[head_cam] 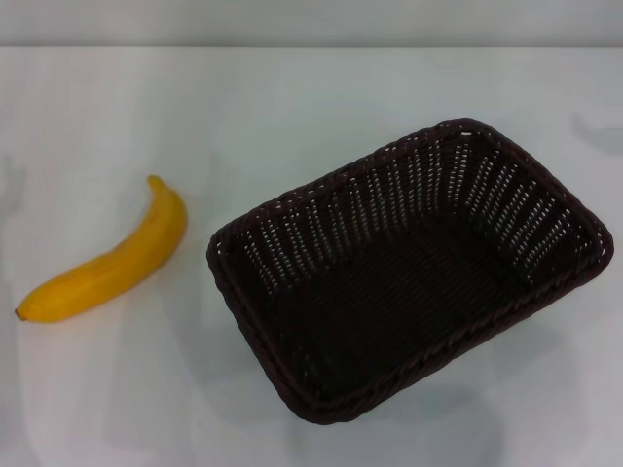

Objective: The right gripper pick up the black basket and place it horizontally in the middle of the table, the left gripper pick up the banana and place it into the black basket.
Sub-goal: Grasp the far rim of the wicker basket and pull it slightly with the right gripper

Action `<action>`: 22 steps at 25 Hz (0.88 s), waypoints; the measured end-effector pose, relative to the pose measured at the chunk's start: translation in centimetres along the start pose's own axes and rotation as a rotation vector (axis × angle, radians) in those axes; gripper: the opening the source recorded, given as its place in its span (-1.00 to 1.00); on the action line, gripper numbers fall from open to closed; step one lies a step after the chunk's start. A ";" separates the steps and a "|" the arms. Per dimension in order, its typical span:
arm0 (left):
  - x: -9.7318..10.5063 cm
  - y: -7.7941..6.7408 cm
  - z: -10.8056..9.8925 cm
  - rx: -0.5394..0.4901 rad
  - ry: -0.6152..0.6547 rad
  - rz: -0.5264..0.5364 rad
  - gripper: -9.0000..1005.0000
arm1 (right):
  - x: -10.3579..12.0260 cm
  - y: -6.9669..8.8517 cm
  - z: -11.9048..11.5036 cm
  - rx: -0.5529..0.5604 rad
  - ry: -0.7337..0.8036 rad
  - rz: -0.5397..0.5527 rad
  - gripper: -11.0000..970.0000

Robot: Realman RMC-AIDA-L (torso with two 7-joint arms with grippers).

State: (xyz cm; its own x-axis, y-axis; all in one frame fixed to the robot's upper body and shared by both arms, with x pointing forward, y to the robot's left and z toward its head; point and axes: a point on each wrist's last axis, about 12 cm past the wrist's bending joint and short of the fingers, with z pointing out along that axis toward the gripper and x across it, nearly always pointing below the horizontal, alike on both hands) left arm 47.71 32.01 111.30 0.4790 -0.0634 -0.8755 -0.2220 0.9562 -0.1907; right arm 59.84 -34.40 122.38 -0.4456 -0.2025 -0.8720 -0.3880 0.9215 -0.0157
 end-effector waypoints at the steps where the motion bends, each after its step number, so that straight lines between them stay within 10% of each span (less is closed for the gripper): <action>1: 0.0 0.0 0.0 0.000 0.001 -0.002 0.77 | -0.1 0.1 -0.2 -0.051 0.000 0.005 0.78; 22: 0.2 -0.4 -0.1 0.019 0.008 -0.028 0.77 | -1.0 4.8 1.3 -0.392 0.204 -0.196 0.78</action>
State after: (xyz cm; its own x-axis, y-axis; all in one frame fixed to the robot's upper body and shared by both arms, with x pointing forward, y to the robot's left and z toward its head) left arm 47.86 31.61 111.14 0.4780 -0.0926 -0.8735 -0.1925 0.9592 -0.2071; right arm 59.41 -29.32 122.55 -0.4672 -0.4571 -0.7568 -0.7383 0.6727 0.0495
